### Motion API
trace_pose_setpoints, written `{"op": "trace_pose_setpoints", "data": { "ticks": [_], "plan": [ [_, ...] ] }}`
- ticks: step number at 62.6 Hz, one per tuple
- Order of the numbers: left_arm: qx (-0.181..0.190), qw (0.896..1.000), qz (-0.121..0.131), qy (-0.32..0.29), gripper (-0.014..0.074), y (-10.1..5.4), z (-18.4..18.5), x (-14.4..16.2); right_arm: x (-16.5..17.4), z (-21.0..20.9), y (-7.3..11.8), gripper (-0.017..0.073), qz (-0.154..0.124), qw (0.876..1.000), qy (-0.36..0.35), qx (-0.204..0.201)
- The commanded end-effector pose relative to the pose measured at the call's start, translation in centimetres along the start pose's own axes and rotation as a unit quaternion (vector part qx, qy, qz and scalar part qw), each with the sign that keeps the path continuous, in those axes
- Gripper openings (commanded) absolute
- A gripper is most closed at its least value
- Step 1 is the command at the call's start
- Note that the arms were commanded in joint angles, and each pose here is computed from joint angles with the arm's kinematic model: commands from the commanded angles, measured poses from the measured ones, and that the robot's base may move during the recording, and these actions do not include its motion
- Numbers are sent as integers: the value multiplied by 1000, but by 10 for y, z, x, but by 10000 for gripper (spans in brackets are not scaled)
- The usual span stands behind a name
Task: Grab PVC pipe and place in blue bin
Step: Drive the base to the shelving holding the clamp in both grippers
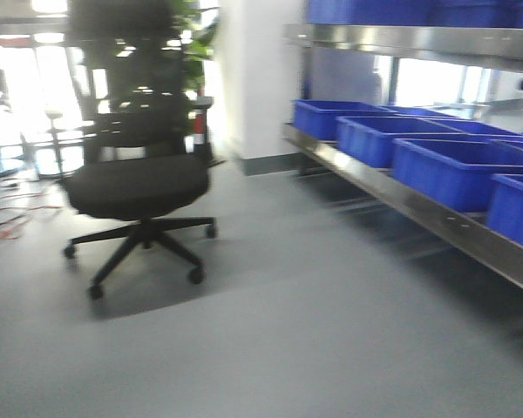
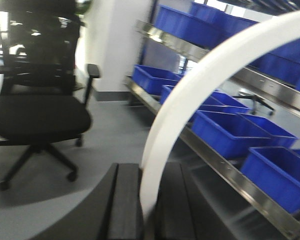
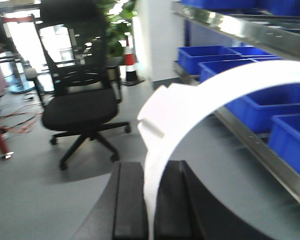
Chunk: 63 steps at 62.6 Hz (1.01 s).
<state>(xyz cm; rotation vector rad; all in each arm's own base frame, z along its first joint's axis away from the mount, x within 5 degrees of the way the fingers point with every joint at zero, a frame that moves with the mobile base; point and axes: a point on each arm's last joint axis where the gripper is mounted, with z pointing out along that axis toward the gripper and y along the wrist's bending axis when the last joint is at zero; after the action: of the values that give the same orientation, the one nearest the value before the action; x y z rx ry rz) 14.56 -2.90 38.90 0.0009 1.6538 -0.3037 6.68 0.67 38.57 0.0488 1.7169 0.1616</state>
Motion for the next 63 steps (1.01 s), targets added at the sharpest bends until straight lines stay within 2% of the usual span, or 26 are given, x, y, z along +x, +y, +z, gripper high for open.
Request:
{"op": "trace_pose_setpoints", "data": {
  "ticks": [1,63],
  "plan": [
    [4,1000,-1,-18,-111,-1,-2,-4,-3,-1,0,-168,-5,1000,-16,0],
    [4,1000,-1,-18,-111,-1,-2,-4,-3,-1,0,-168,-5,1000,-16,0]
  ]
}}
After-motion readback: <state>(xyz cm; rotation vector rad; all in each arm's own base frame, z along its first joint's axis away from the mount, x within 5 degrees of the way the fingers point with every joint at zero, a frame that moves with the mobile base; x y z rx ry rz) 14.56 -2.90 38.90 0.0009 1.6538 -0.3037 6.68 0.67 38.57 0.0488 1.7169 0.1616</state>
